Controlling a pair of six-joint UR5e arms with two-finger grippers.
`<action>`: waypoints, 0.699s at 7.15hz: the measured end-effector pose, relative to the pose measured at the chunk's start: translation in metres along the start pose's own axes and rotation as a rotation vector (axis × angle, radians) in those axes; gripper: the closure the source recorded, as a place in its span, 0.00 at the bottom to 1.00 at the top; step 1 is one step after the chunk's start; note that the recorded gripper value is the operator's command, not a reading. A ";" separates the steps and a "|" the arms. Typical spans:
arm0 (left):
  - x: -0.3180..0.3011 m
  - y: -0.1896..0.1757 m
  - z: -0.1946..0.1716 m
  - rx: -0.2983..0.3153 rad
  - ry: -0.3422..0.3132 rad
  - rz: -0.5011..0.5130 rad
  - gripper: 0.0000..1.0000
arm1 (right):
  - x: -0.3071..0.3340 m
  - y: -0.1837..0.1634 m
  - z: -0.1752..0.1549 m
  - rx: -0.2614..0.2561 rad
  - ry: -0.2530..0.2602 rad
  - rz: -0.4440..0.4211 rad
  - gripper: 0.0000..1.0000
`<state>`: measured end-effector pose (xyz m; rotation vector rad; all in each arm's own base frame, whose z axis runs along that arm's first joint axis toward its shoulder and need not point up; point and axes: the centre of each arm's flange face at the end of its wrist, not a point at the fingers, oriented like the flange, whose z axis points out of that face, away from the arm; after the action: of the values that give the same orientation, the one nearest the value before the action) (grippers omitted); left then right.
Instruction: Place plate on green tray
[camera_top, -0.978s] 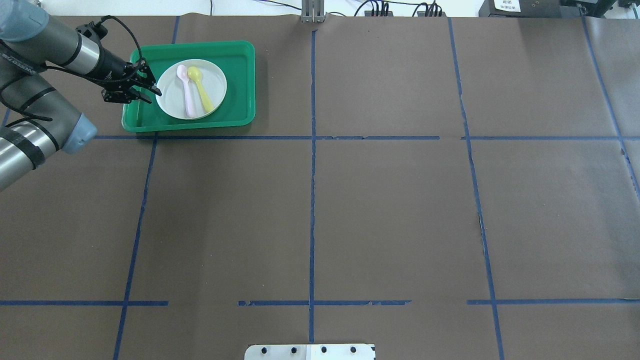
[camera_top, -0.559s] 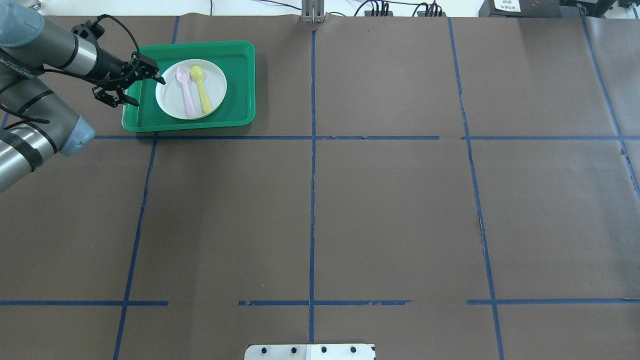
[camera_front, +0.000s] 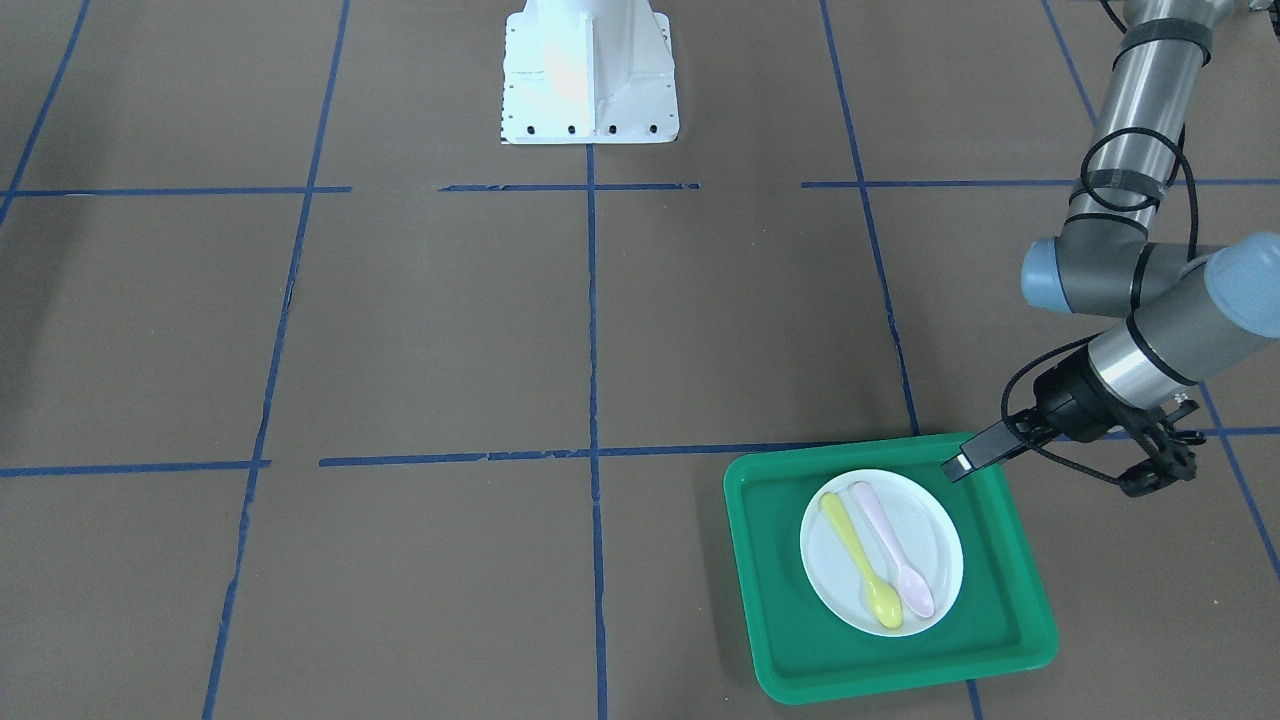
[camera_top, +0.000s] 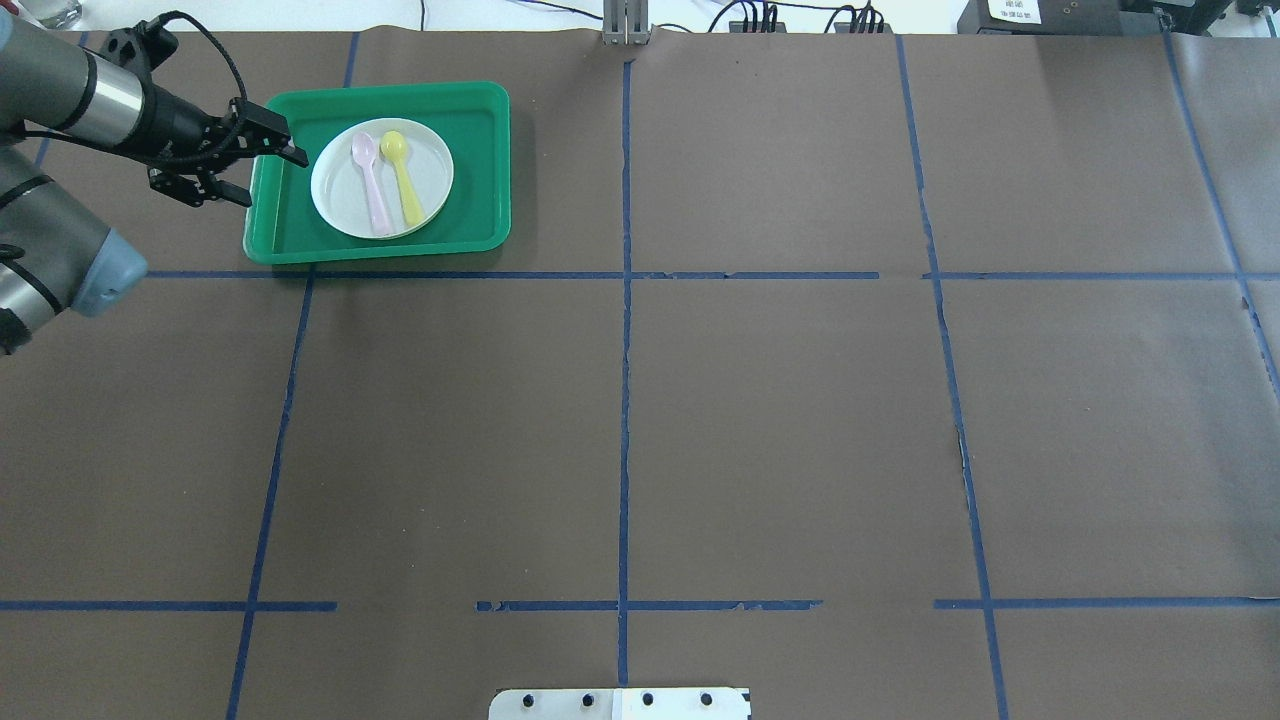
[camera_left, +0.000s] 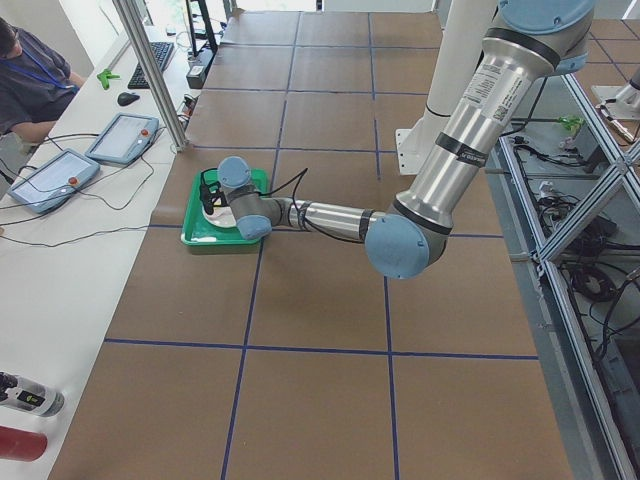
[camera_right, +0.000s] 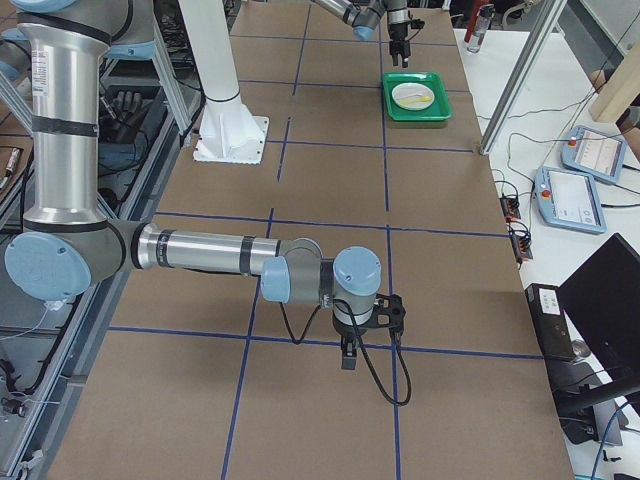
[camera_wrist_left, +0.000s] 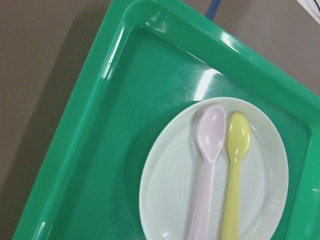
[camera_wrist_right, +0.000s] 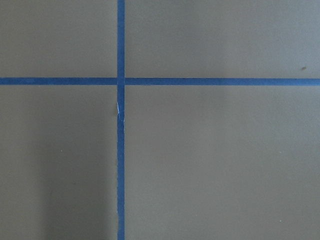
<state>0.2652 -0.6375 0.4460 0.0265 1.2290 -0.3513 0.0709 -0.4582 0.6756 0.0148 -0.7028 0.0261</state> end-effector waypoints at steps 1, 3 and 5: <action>0.014 -0.001 -0.031 0.005 -0.009 0.061 0.00 | 0.000 0.000 0.000 0.000 0.000 0.000 0.00; 0.032 0.013 -0.089 0.023 -0.053 0.285 0.00 | 0.000 0.000 0.000 -0.001 0.000 0.000 0.00; 0.026 0.012 -0.128 0.053 -0.151 0.514 0.00 | 0.000 0.000 0.000 -0.001 0.000 0.001 0.00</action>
<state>0.1584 -0.6058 0.3761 0.3490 1.0196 0.0627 0.0709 -0.4581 0.6756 0.0141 -0.7028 0.0264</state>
